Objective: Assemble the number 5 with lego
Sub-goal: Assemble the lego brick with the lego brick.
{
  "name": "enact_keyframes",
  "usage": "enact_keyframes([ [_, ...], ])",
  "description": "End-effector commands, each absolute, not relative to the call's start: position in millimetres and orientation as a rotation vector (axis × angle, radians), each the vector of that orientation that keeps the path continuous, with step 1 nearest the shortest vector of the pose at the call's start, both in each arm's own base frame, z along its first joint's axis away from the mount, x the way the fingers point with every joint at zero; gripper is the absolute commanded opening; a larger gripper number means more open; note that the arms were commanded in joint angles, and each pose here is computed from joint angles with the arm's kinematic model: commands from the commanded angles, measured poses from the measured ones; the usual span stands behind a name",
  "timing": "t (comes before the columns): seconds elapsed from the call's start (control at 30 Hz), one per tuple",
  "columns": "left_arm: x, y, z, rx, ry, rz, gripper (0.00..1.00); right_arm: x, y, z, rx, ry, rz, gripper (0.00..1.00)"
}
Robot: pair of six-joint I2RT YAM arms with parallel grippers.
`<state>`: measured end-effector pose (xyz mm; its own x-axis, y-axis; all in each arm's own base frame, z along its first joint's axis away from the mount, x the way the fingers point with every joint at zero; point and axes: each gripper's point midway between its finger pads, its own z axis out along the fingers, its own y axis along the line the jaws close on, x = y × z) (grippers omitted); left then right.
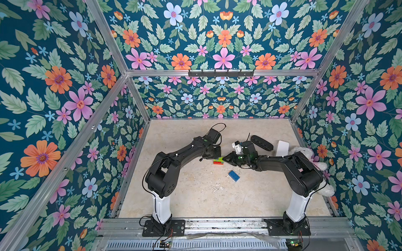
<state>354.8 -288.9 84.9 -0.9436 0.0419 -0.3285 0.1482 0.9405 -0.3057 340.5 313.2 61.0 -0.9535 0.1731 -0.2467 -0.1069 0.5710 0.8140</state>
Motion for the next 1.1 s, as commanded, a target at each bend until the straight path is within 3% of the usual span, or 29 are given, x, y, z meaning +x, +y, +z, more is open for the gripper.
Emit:
enact_keyframes([
  [0.0, 356, -288, 84, 0.154, 2.772, -0.455, 0.18, 330, 298, 34, 0.136, 2.631, 1.210, 0.18],
  [0.23, 358, -286, 95, 0.181, 2.753, -0.434, 0.02, 330, 297, 33, 0.142, 2.633, 1.205, 0.18],
  [0.5, 364, -271, 110, 0.225, 2.727, -0.314, 0.01, 329, 296, 28, 0.150, 2.649, 1.187, 0.18],
  [1.07, 357, -270, 88, 0.248, 2.790, -0.286, 0.00, 328, 295, 23, 0.161, 2.658, 1.180, 0.18],
])
